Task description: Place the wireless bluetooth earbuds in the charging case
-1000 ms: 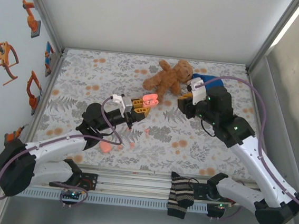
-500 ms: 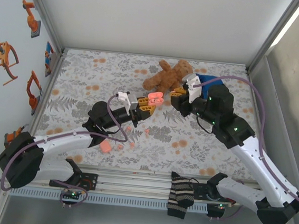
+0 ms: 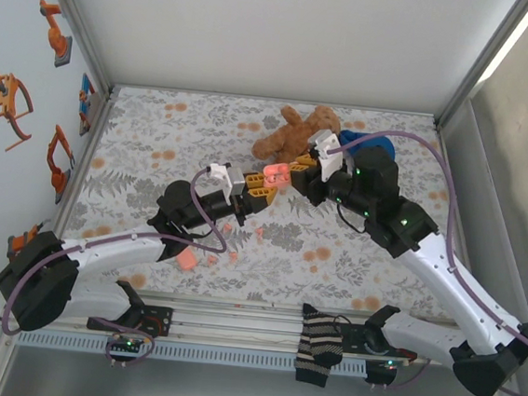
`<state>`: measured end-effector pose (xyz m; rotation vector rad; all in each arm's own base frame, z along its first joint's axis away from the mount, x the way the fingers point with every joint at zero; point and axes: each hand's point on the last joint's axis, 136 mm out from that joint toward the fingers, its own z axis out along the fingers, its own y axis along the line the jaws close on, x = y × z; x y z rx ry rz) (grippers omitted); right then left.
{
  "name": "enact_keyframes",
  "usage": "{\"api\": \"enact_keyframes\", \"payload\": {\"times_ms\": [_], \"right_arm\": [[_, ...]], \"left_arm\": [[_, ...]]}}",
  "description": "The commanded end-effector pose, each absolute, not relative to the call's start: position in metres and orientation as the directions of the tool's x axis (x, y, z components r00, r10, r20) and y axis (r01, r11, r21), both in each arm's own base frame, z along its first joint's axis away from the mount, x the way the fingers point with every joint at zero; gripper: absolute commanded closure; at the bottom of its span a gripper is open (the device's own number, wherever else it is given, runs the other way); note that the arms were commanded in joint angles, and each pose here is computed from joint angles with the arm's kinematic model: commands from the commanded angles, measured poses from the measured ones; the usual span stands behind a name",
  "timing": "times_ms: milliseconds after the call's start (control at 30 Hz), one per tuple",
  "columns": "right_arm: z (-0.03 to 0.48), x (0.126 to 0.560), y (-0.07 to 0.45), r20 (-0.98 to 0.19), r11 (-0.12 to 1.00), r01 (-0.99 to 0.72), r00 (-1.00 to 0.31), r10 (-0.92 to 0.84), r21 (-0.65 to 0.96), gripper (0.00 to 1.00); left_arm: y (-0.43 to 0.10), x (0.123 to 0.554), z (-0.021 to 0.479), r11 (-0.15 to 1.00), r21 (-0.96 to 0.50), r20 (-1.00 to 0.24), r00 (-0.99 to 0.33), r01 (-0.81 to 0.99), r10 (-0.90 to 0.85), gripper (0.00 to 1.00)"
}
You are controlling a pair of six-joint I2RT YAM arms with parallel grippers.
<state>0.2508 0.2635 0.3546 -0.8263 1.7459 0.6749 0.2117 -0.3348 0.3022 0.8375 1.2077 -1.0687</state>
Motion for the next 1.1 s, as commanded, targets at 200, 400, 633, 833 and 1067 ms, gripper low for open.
{"api": "enact_keyframes", "payload": {"times_ms": [200,400,633,833,1067], "right_arm": [[0.367,0.250,0.270,-0.966,0.592,-0.805,-0.174,-0.190,0.029,0.75],[0.362,0.252,0.271,-0.962,0.597,-0.802,-0.184,-0.204,0.027,0.75],[0.357,0.253,0.272,-0.957,0.602,-0.799,-0.187,-0.220,0.017,0.75],[0.353,0.253,0.271,-0.954,0.606,-0.795,-0.191,-0.233,0.011,0.75],[0.348,0.252,0.273,-0.947,0.604,-0.797,-0.202,-0.248,0.013,0.75]], "left_arm": [[-0.336,0.211,0.327,0.306,-0.012,-0.965,0.069,0.952,-0.253,1.00],[-0.337,0.211,0.329,0.301,-0.009,-0.963,0.073,0.954,-0.258,1.00],[-0.337,0.210,0.330,0.299,-0.011,-0.962,0.071,0.954,-0.265,1.00],[-0.338,0.209,0.331,0.299,-0.011,-0.962,0.072,0.954,-0.264,1.00],[-0.337,0.209,0.331,0.300,-0.011,-0.961,0.073,0.954,-0.265,1.00]]}}
